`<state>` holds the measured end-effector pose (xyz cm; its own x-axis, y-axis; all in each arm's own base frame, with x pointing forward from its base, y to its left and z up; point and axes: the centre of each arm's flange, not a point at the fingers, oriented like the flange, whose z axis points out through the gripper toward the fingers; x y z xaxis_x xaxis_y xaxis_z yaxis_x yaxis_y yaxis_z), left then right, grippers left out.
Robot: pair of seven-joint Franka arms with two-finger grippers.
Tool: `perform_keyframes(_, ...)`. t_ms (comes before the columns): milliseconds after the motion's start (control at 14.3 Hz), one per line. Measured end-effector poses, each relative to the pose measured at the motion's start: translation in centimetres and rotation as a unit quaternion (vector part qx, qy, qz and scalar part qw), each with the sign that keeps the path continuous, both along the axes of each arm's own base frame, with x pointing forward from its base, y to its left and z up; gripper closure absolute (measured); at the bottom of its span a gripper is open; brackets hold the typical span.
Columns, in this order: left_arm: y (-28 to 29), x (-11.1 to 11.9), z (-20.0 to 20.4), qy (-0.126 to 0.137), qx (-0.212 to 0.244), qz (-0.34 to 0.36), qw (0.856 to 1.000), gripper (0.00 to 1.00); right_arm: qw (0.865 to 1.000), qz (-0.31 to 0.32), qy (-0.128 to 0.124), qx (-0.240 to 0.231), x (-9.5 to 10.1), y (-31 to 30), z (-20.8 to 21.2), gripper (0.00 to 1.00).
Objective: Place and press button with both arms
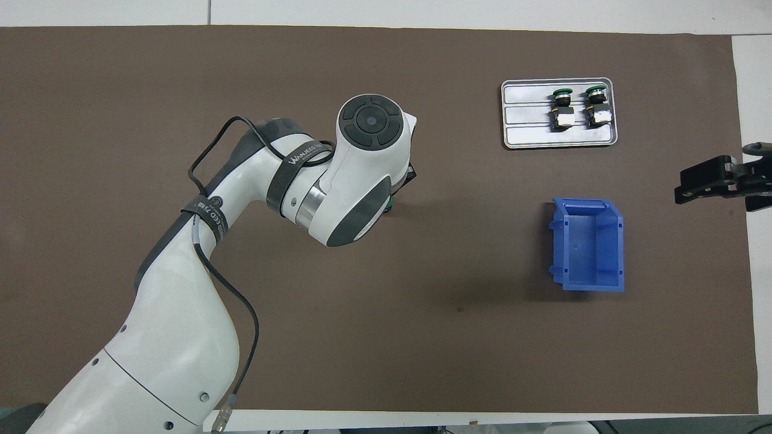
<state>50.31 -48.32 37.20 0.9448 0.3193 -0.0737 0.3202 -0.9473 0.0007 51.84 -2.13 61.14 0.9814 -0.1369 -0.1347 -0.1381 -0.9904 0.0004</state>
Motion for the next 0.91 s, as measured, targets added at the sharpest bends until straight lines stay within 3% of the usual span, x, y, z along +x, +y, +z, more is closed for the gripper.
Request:
perform_keyframes(631, 0.3, -0.3, -0.1, -0.006, -0.001, 0.000, 1.000, 0.95, 1.000, -0.001, 0.003, 0.000, -0.1, -0.1, 0.0, 0.00)
perform_keyframes(842, 0.6, 0.0, 1.1, 0.001, 0.007, 0.003, 1.000, 0.71, 1.000, -0.010, 0.010, 0.001, -0.3, -1.0, -0.1, 0.00)
perform_keyframes(912, 0.9, 0.5, 2.0, -0.003, 0.004, 0.008, 1.000, 0.71, 1.000, -0.011, 0.010, 0.001, -0.3, -1.2, -0.1, 0.00)
